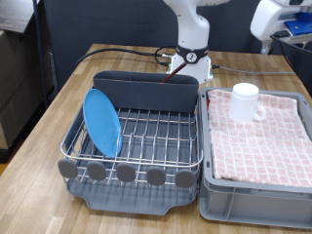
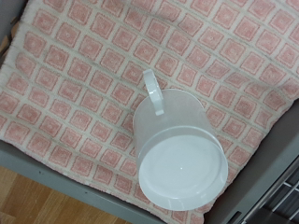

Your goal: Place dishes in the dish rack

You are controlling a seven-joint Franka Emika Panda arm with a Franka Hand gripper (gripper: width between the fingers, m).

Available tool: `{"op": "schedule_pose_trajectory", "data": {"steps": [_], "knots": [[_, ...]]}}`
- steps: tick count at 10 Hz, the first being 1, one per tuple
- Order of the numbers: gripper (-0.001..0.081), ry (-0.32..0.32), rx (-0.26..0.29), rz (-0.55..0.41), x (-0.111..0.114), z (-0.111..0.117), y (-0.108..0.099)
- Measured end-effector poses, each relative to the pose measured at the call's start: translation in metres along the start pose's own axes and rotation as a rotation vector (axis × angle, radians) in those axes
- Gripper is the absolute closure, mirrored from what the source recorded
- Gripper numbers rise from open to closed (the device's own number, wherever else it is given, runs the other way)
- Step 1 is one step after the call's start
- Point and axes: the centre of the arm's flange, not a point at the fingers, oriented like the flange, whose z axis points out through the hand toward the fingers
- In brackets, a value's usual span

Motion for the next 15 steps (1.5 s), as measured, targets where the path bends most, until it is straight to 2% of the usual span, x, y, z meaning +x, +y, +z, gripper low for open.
{"op": "schedule_pose_trajectory", "data": {"steps": [5,9,15], "knots": [[0.0003,-0.027,-0.045,-0.05,0.001,0.046,-0.019],[0.0003,-0.042,-0.057,-0.084,0.003,0.056,-0.021],[0.0003,-0.077,-0.084,-0.148,0.013,0.1,-0.034]]}}
